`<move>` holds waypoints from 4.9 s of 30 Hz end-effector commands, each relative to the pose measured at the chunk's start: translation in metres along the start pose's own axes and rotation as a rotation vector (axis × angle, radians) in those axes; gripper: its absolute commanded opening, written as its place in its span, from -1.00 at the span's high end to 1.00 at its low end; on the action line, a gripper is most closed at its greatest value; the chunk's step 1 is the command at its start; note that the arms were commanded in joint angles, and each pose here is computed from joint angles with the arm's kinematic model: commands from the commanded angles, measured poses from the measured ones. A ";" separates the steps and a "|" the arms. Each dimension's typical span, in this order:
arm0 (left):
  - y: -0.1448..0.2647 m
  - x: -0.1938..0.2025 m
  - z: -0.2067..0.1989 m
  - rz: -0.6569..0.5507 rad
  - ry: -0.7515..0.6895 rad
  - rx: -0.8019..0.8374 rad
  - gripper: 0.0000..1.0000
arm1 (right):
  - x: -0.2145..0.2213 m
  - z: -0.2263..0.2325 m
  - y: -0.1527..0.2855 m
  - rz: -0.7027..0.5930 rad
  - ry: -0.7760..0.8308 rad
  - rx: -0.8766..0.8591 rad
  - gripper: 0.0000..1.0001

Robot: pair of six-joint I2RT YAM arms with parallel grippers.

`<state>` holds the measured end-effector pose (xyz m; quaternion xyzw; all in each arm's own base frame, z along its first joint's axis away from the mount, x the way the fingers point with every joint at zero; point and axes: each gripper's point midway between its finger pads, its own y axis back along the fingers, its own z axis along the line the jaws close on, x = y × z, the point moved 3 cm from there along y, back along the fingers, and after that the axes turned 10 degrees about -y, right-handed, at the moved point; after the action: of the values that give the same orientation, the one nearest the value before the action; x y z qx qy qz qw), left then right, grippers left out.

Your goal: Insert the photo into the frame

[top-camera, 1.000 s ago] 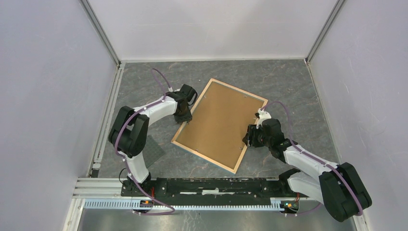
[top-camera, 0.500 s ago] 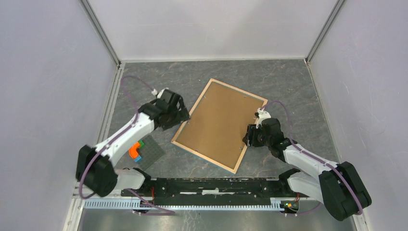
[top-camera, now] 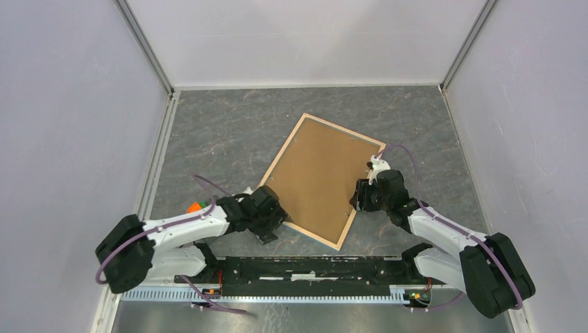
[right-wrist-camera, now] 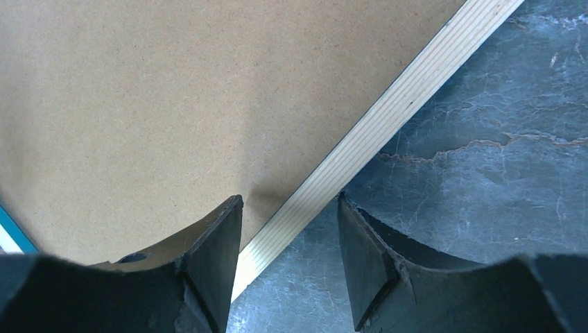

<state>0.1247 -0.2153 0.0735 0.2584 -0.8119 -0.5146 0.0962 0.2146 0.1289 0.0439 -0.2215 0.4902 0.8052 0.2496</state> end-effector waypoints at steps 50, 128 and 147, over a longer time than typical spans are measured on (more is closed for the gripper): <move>-0.039 -0.126 0.039 -0.123 -0.755 -0.386 0.95 | -0.096 -0.072 -0.003 -0.058 0.130 0.484 -0.01; -0.040 -0.127 0.041 -0.117 -0.742 -0.373 0.95 | -0.060 -0.089 -0.022 0.108 0.203 0.489 0.72; -0.040 -0.127 0.040 -0.116 -0.742 -0.371 0.95 | -0.072 -0.083 0.000 0.027 0.167 0.497 0.09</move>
<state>0.2369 -0.1479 0.0505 0.1205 -0.6953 -0.6841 -0.1843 0.2860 0.0448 0.0528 -0.2186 0.6921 0.6438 0.2421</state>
